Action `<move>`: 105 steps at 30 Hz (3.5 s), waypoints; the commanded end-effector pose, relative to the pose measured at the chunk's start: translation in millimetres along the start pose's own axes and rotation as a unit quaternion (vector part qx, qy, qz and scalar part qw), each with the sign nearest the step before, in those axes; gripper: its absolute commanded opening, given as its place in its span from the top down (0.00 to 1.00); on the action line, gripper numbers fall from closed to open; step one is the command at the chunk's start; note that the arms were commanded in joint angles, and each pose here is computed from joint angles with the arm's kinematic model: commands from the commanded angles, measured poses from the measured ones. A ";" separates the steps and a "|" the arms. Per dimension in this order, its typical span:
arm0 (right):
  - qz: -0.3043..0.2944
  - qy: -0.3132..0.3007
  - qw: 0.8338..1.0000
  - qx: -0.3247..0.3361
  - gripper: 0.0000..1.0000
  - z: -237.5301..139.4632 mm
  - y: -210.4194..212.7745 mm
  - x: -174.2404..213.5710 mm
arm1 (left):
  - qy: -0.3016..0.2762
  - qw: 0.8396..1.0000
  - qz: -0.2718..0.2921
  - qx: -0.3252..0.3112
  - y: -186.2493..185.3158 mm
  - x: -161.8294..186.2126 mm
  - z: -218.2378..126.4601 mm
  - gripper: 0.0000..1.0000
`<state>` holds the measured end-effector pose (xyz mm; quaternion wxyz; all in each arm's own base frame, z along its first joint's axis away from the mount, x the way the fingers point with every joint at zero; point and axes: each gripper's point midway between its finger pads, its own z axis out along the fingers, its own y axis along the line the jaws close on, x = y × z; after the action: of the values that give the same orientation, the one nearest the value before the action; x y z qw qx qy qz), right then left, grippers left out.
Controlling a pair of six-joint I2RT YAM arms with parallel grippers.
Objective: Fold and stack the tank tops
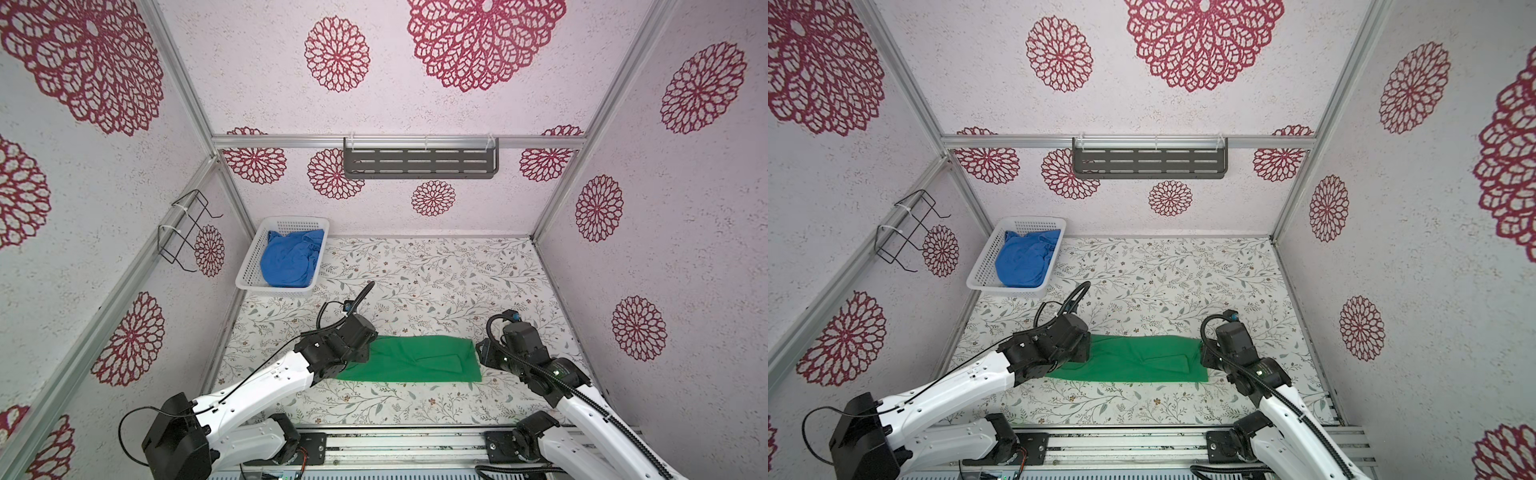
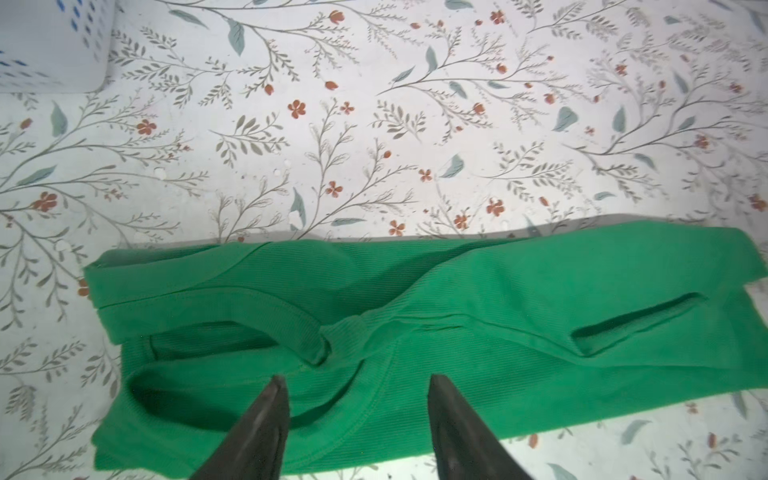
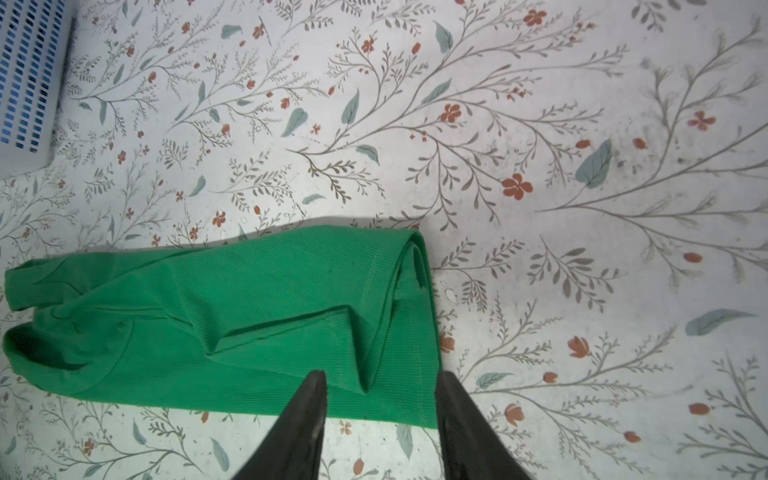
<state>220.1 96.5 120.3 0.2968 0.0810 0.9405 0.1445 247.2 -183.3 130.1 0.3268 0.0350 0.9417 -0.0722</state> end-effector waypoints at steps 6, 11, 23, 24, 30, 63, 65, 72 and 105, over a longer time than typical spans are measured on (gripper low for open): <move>0.029 0.066 0.997 0.028 0.60 29.3 14.8 10.1 | 0.030 0.999 -0.020 -0.027 -7.3 -9.6 29.0 0.51; 0.026 0.088 0.996 0.000 0.59 43.9 32.2 28.6 | 0.053 0.996 -0.073 -0.020 2.6 -8.1 43.8 0.51; -0.013 0.124 0.992 -0.016 0.57 83.3 53.7 35.4 | 0.099 0.992 -0.078 0.003 -4.5 11.9 69.7 0.55; -0.015 0.128 0.991 -0.016 0.59 83.0 54.3 38.6 | 0.106 0.991 -0.079 0.005 -5.0 18.4 69.2 0.55; -0.009 0.156 0.988 0.013 0.84 66.6 32.2 68.7 | 0.146 0.986 -0.078 -0.004 3.8 65.5 58.5 0.57; 0.070 0.149 0.980 0.113 0.86 -1.8 -40.0 96.7 | 0.212 0.972 -0.077 -0.061 32.9 106.6 66.3 0.55; 0.064 0.126 0.984 0.107 0.74 -3.9 -34.6 82.4 | 0.208 0.974 -0.072 -0.056 29.6 98.4 61.5 0.54; 0.010 0.111 0.987 0.114 0.62 -7.5 -10.0 43.9 | 0.198 0.978 -0.055 -0.031 14.6 65.4 31.8 0.44; 0.036 0.148 0.987 0.047 0.80 60.7 -6.9 48.4 | 0.200 0.974 -0.096 -0.046 26.7 70.1 86.8 0.49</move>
<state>205.3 113.0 36.3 0.1299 0.1278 0.9760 0.1190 246.1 -171.3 21.6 0.1247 -0.0490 0.9896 -0.0517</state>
